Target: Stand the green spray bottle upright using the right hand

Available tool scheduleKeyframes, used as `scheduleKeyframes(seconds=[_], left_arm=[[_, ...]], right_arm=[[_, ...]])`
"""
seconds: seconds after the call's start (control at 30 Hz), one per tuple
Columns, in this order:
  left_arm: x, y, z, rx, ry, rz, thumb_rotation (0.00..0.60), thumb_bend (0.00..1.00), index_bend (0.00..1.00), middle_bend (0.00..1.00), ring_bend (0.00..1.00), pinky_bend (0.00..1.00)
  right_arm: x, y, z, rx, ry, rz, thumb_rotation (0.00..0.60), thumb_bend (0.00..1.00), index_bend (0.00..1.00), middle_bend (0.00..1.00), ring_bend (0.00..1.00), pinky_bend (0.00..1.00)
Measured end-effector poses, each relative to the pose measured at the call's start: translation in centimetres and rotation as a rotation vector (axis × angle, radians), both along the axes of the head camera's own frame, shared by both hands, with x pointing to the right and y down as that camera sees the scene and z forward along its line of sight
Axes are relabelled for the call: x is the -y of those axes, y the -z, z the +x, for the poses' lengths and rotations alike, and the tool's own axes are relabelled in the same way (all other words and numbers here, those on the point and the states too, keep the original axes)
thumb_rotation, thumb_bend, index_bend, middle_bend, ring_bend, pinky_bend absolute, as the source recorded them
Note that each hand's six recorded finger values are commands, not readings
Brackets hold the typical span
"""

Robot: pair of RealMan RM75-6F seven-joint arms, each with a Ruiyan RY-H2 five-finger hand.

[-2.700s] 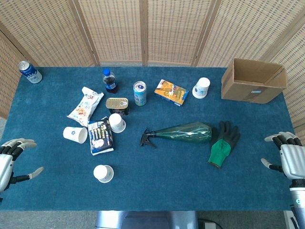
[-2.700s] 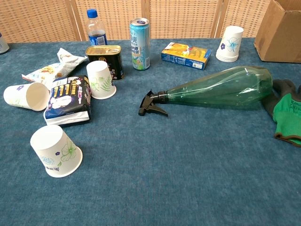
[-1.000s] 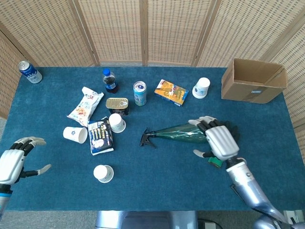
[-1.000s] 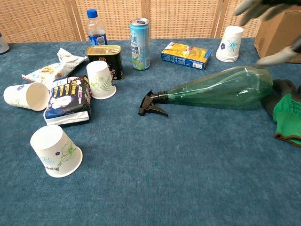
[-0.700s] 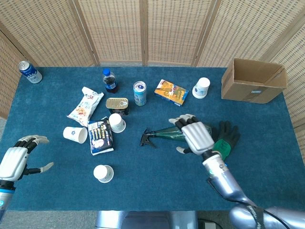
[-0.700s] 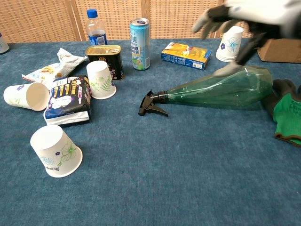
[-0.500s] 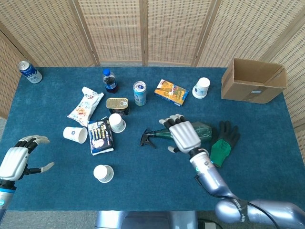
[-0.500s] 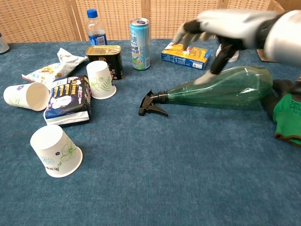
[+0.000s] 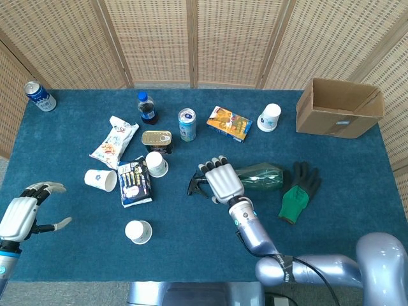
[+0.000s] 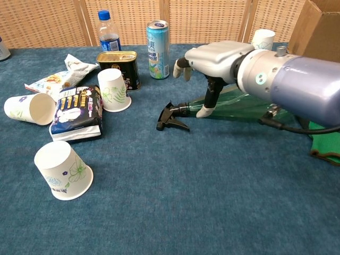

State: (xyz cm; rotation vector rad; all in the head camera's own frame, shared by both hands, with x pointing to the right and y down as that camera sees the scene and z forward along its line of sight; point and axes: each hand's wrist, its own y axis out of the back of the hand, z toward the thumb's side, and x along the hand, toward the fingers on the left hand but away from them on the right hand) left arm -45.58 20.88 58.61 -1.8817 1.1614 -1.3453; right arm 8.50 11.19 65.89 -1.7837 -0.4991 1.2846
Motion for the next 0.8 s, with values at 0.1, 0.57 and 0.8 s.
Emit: scheduleKeyframes(seconds=[0.1, 0.57, 0.8], left_arm=[[-0.1, -0.1, -0.2, 0.002, 0.004, -0.002, 0.49, 0.18, 0.31, 0.3, 0.24, 0.21], [-0.3, -0.4, -0.4, 0.002, 0.006, -0.007, 0.488, 0.18, 0.31, 0.3, 0.24, 0.21], [-0.3, -0.5, -0.5, 0.002, 0.009, -0.009, 0.489, 0.18, 0.31, 0.3, 0.24, 0.21]], right_arm=[[0.3, -0.7, 0.0, -0.033, -0.001, 0.006, 0.6, 0.18, 0.19, 0.27, 0.17, 0.19], [1.5, -4.1, 2.0, -0.201, 0.01, 0.016, 0.6, 0.18, 0.2, 0.27, 0.17, 0.19], [1.2, -5.0, 2.4, -0.26, 0.048, 0.016, 0.6, 0.18, 0.21, 0.28, 0.18, 0.2]])
